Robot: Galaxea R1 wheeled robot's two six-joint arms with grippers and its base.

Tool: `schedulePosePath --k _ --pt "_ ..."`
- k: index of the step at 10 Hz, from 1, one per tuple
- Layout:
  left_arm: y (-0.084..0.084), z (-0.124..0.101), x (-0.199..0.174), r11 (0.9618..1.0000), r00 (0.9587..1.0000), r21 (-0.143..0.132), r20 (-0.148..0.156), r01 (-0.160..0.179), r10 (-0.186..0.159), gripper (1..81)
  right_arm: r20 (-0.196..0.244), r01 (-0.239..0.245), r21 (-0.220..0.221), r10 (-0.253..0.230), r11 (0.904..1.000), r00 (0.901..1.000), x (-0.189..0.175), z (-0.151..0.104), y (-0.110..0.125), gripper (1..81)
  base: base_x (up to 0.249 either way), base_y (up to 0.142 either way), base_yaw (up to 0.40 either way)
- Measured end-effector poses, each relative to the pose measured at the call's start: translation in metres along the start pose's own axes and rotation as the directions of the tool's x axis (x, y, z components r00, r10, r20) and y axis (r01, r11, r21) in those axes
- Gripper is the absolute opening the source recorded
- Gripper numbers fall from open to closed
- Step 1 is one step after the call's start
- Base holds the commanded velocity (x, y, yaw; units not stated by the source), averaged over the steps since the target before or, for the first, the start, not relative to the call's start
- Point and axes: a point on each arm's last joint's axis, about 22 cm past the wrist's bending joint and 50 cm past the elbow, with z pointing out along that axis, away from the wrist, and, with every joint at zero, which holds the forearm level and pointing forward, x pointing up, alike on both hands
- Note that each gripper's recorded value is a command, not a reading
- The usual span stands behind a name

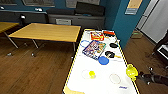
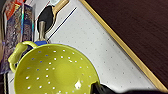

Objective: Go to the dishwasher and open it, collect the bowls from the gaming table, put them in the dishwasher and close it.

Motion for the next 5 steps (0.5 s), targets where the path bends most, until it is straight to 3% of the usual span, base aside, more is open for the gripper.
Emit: schedulePosePath --k 1,3,5 --pt "-0.002 -0.001 0.000 1.0000 1.0000 0.003 0.001 0.000 0.000 81.1 0.049 0.055 -0.003 -0.055 0.9985 0.9973 -0.022 -0.017 -0.004 1.0 0.000 0.000 0.000" --pt "0.000 0.000 0.000 1.0000 1.0000 0.000 0.001 0.001 -0.001 81.1 0.105 0.147 -0.035 -0.143 0.9885 0.9841 -0.048 -0.061 0.006 1.0 0.000 0.000 0.000" --pt "0.005 0.001 -0.001 1.0000 1.0000 -0.007 0.002 0.001 -0.001 81.1 0.130 0.213 -0.117 -0.197 0.9701 0.9717 -0.059 -0.113 0.047 1.0 0.000 0.000 0.000"
